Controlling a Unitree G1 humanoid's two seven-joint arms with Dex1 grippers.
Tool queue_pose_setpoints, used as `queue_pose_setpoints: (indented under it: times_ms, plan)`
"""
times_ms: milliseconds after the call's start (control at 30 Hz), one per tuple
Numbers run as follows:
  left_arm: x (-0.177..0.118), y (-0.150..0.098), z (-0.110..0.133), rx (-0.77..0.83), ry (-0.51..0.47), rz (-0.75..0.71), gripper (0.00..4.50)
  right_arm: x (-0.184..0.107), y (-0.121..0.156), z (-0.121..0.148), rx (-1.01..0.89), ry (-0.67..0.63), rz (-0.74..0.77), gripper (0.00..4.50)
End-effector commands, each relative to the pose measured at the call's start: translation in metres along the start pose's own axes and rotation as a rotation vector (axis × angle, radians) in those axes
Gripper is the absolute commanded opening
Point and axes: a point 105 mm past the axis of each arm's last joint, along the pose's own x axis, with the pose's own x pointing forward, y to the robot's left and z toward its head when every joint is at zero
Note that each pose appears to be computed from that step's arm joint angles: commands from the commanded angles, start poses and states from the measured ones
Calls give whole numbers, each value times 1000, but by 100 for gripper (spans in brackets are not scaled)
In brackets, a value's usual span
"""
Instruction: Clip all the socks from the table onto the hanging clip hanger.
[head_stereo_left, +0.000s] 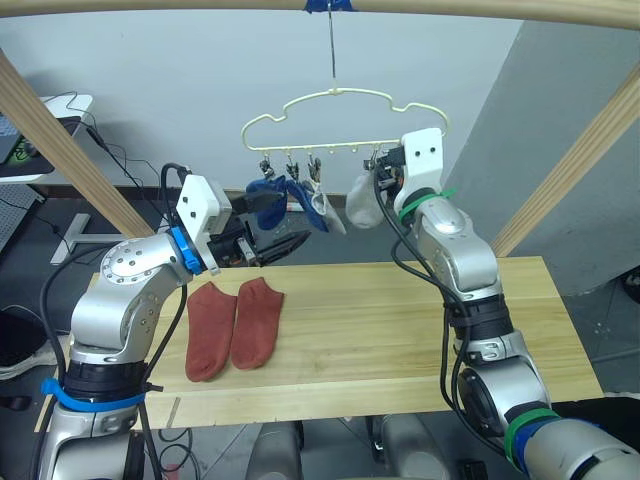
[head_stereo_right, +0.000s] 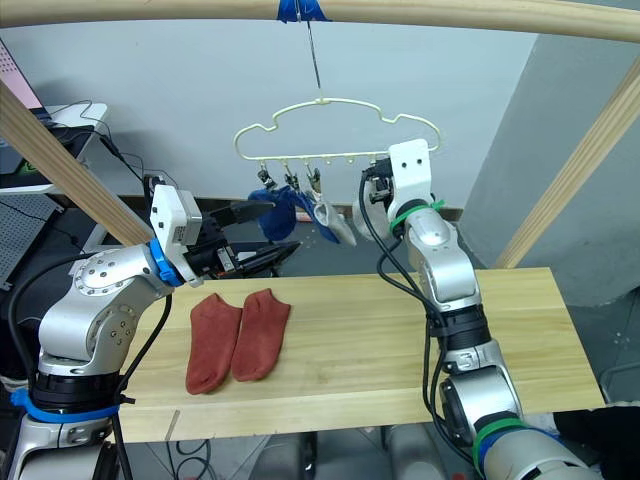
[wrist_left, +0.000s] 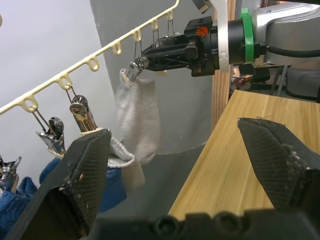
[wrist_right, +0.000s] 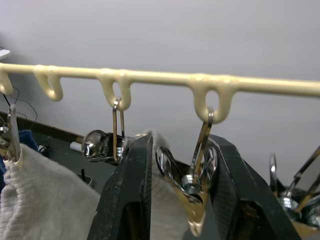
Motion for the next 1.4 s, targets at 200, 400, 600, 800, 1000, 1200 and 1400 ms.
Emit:
queue_pose_setpoints:
  times_ms: [200,400,600,800,1000,1200,1400]
  plan:
    - [0,-2,7,30,-16,-9,450,2,3,22,-17,-84,11,156]
    - [-1,-3,3,24,-9,1,450,2,1,25,-13,-97,2,39]
    - [-6,-2,-14,27,34,87,450,2,0,27,-10,-105,4,14]
    - [-23,3,-55,-38,133,337,450,2,0,27,-8,-107,10,14]
    - [-58,1,-123,-280,299,613,450,0,1,26,-3,-102,21,14]
    - [-59,2,-171,-397,435,675,450,-1,3,25,-1,-94,40,14]
    - [-46,4,-190,-403,486,640,450,-2,5,25,-2,-93,50,14]
